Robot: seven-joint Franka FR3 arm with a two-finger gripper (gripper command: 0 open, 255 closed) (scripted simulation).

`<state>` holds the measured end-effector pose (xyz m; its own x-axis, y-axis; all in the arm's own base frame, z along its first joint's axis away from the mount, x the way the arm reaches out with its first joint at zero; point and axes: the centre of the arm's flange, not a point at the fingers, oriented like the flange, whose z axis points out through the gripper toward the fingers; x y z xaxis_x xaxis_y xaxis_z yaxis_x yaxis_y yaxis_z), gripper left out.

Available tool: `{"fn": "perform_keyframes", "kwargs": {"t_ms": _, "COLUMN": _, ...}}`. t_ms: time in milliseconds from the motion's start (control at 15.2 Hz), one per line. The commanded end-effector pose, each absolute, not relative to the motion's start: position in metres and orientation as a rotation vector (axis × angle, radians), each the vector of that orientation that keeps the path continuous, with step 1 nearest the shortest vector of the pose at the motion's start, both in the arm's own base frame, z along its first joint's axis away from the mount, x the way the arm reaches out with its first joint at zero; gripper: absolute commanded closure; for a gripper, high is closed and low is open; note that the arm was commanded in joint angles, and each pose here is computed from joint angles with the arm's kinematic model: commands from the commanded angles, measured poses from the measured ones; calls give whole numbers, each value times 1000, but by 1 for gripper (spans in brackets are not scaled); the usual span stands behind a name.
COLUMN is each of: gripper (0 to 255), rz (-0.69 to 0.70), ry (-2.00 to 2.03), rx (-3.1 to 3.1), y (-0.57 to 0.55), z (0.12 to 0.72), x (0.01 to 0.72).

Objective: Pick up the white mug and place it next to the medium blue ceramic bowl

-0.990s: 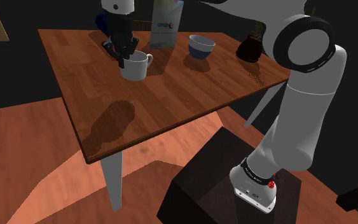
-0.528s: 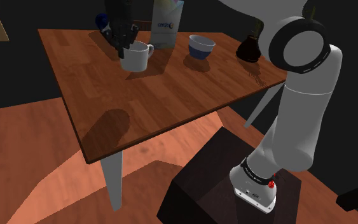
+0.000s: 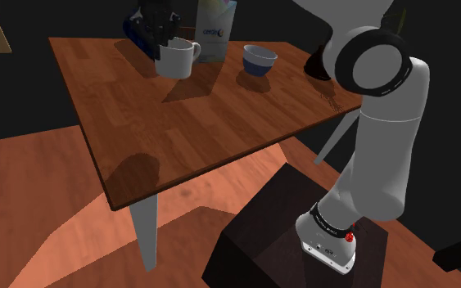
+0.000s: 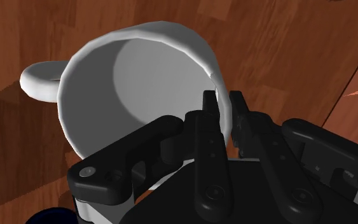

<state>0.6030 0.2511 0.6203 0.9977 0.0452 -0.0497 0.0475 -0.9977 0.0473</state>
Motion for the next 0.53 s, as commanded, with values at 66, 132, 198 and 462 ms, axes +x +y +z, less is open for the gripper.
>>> {"fn": "perform_keyframes", "kwargs": {"t_ms": 66, "gripper": 255, "rz": -76, "ry": 71, "rx": 3091, "y": 251, "z": 637, "x": 603}}
{"fn": "perform_keyframes", "kwargs": {"t_ms": 132, "gripper": 255, "rz": -76, "ry": 71, "rx": 3091, "y": 251, "z": 642, "x": 603}}
{"fn": "perform_keyframes", "kwargs": {"t_ms": 198, "gripper": 255, "rz": -76, "ry": 71, "rx": 3091, "y": 251, "z": 644, "x": 603}}
{"fn": "perform_keyframes", "kwargs": {"t_ms": 462, "gripper": 255, "rz": -76, "ry": 71, "rx": 3091, "y": 199, "z": 644, "x": 597}}
